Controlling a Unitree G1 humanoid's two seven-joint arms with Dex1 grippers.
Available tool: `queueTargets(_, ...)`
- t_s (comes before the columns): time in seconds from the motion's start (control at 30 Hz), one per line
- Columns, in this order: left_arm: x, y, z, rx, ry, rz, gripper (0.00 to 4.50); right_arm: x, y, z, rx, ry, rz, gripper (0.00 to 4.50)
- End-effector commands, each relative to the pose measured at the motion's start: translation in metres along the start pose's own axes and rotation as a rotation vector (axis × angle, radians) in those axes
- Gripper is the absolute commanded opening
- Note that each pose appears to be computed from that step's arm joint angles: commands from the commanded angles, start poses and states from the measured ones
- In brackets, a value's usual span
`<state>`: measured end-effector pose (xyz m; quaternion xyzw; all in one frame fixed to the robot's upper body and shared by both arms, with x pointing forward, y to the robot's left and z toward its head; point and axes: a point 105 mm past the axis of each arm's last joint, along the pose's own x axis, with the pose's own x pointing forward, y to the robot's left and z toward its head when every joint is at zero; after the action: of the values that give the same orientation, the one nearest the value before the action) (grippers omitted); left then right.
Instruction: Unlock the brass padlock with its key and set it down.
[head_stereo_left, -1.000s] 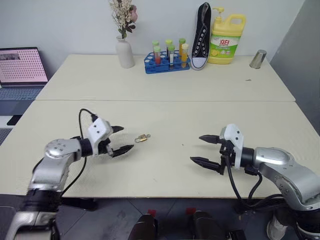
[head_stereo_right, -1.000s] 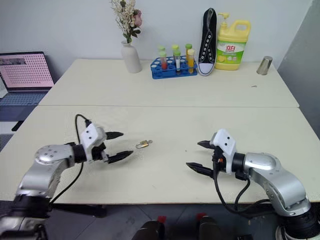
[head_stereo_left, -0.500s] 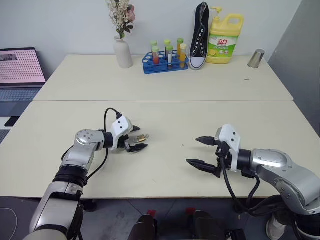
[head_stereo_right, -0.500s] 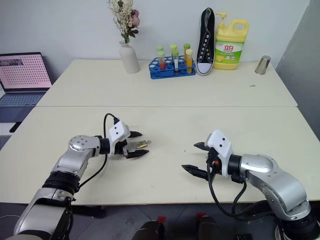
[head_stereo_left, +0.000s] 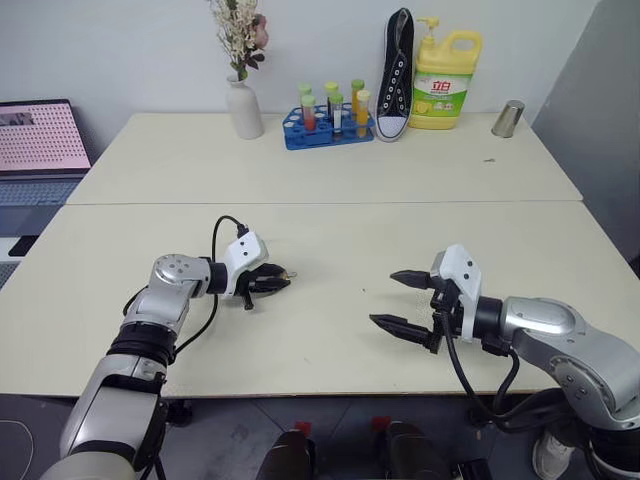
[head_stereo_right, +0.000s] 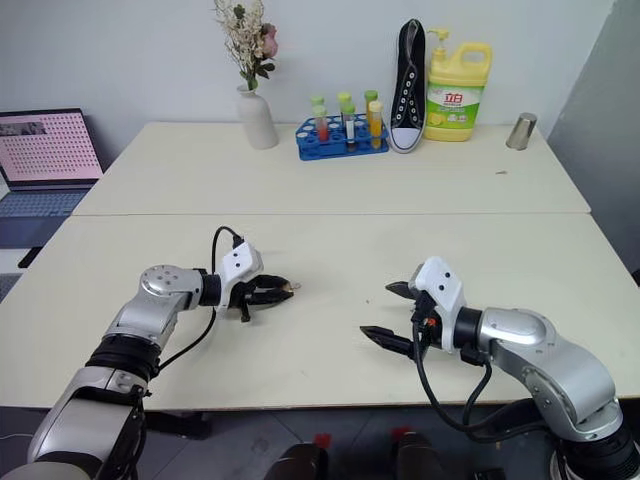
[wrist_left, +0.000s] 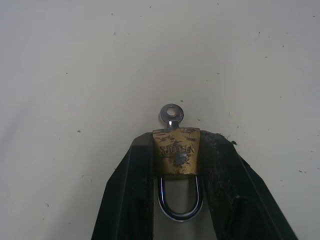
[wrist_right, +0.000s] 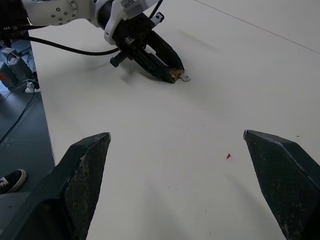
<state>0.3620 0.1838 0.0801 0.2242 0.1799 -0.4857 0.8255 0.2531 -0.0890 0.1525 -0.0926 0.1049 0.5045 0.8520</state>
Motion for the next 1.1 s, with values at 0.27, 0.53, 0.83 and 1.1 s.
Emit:
queueTargets(0.27, 0.012, -0.08, 0.089, 0.577, -0.327, -0.164, 0.96, -0.017, -0.002, 0.013, -0.106, -0.076, -0.05, 4.5)
queueTargets(0.53, 0.016, -0.101, 0.125, 1.112, -0.504, -0.04, 0.96, -0.025, 0.004, 0.012, 0.022, -0.084, 0.022, 4.5)
queueTargets(0.83, 0.01, -0.107, 0.125, 1.275, -0.633, 0.056, 0.96, -0.012, 0.007, 0.019, 0.141, -0.142, 0.054, 4.5)
queueTargets(1.1, 0.009, -0.103, 0.123, 1.278, -0.625, 0.074, 0.96, 0.001, 0.005, 0.017, 0.161, -0.121, 0.09, 4.5)
